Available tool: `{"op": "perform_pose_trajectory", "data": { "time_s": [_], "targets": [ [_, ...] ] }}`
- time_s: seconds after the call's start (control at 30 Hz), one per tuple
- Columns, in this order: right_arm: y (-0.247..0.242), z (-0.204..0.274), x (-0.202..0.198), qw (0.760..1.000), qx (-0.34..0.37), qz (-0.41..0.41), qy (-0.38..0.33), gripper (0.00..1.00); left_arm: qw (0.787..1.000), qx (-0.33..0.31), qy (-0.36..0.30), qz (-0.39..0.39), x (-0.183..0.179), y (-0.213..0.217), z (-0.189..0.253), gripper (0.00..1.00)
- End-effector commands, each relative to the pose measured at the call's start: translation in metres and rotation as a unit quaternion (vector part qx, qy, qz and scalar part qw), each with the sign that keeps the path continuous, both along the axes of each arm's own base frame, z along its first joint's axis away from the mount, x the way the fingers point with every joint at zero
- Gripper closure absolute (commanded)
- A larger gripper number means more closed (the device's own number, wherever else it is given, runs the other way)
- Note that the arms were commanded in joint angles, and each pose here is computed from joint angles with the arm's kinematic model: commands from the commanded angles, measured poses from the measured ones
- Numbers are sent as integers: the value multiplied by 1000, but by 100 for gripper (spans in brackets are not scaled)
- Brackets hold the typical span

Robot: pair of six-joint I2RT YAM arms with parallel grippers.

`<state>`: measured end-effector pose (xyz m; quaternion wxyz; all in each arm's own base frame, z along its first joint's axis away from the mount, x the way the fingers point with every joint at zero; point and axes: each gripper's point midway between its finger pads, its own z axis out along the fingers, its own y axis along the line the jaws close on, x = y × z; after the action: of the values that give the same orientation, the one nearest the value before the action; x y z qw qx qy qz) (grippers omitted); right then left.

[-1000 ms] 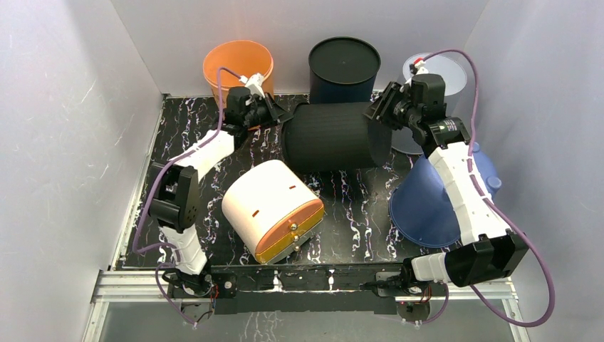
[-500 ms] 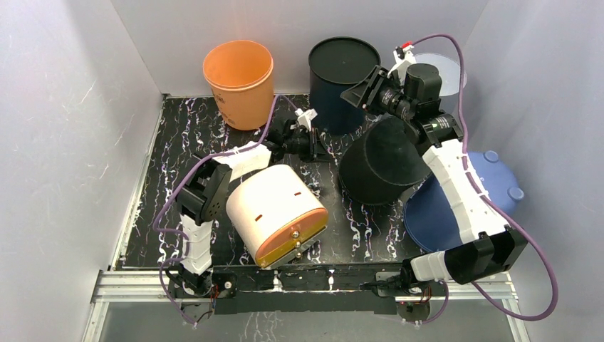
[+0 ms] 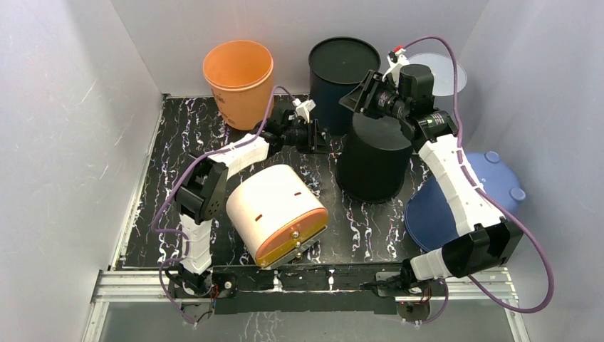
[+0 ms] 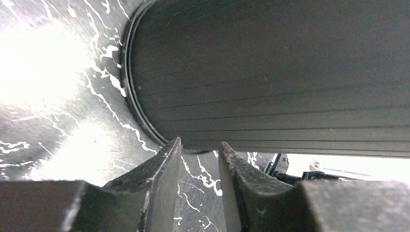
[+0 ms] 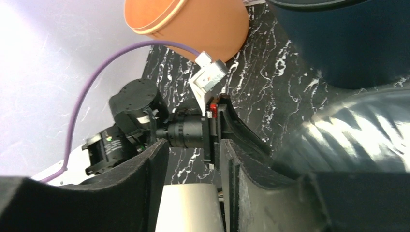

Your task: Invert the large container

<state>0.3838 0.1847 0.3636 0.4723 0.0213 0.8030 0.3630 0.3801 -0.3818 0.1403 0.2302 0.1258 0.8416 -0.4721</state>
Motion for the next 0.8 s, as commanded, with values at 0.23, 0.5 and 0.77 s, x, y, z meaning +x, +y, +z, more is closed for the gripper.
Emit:
{"op": "perform_pose_trajectory", "data": {
  "time_s": [0.23,0.5,0.77],
  "targets": [
    [-65,46,-12,981,-144,-107,-74,29,980,23,-194,33,21,47,156,53],
    [-67,30,-13,980,-160,-106,-57,29,953,67,-239,173,65,158,213,49],
    [-60,20,-3,982,-156,-93,-48,24,904,117,-194,364,106,284,218,27]
  ]
}}
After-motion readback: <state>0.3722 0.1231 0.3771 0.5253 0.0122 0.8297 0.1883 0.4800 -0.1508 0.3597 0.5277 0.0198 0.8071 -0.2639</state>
